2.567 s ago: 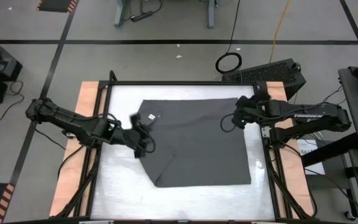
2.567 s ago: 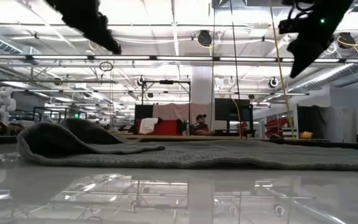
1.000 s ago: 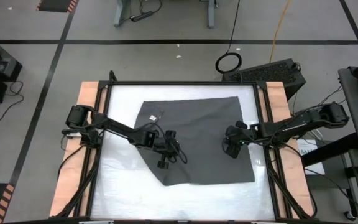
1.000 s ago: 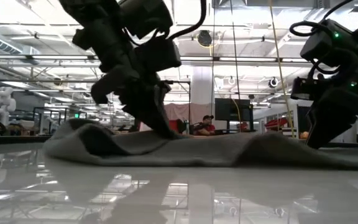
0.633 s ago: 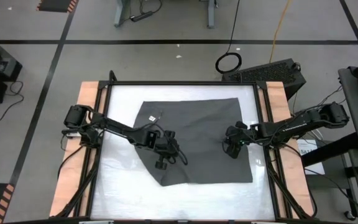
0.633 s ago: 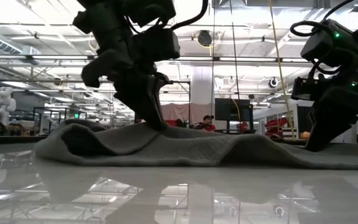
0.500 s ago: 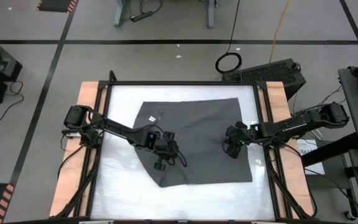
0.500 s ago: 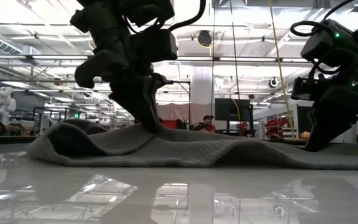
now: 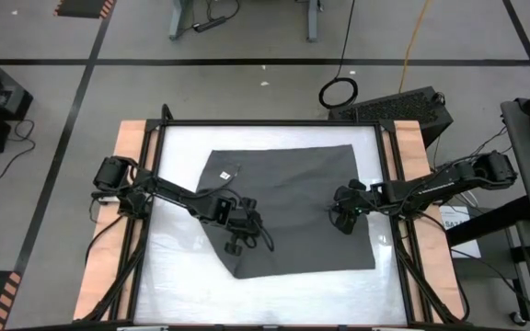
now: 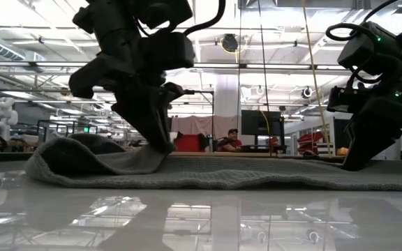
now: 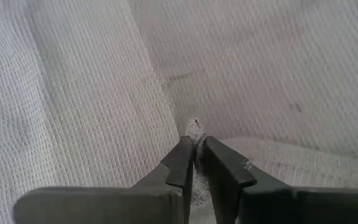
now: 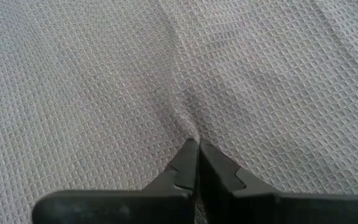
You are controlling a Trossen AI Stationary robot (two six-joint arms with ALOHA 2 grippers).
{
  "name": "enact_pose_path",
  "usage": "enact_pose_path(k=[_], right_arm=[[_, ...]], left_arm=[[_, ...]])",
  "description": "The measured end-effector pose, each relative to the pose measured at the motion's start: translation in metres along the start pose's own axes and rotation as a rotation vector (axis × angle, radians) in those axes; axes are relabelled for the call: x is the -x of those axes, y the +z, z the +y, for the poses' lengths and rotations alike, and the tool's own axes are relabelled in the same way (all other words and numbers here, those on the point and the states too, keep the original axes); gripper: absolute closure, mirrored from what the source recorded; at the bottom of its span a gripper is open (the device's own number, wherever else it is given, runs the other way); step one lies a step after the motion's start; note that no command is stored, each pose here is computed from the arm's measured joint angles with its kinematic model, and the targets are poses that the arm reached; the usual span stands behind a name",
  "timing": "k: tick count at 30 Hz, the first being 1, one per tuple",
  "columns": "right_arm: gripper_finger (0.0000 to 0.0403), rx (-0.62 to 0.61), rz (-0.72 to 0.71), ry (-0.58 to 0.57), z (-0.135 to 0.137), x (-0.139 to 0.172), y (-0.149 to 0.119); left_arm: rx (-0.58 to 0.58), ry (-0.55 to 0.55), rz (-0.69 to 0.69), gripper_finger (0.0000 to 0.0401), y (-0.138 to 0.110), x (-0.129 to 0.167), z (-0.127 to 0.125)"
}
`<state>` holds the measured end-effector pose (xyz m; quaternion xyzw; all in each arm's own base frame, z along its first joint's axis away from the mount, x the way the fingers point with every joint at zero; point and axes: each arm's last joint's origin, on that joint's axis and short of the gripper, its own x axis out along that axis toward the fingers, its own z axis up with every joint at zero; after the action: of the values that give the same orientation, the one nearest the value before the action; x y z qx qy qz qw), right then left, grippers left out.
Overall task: Roll towel
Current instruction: Fold the dark gray towel
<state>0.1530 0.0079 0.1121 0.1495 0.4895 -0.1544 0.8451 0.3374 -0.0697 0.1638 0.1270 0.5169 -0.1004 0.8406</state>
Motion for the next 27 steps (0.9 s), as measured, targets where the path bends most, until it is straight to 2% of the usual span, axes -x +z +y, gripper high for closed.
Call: enact_pose_path(k=[4,7,11,15,22,27], right_arm=[[0.0397,0.001,0.001,0.0,0.0,0.0,0.0],[0.0397,0.001,0.003,0.0,0.0,0.0,0.0],[0.0397,0.003,0.005,0.0,0.0,0.0,-0.001],[0.0397,0.003,0.006,0.003,0.0,0.0,-0.001],[0.0397,0.003,0.011,0.017,0.0,0.001,-0.001],[0.0397,-0.001,0.016,0.028,0.0,0.001,-0.001]], left_arm=[[0.011,-0.011,0.056,0.0391,-0.003,0.009,-0.004],[0.037,-0.024,0.112,0.0394,-0.002,0.03,-0.011],[0.102,-0.063,0.207,0.0396,-0.004,0.068,-0.031],[0.22,-0.143,0.3,0.0398,-0.013,0.096,-0.058],[0.358,-0.212,0.515,0.0399,-0.035,0.107,-0.106],[0.413,-0.179,0.586,0.0388,-0.051,0.107,-0.131]])
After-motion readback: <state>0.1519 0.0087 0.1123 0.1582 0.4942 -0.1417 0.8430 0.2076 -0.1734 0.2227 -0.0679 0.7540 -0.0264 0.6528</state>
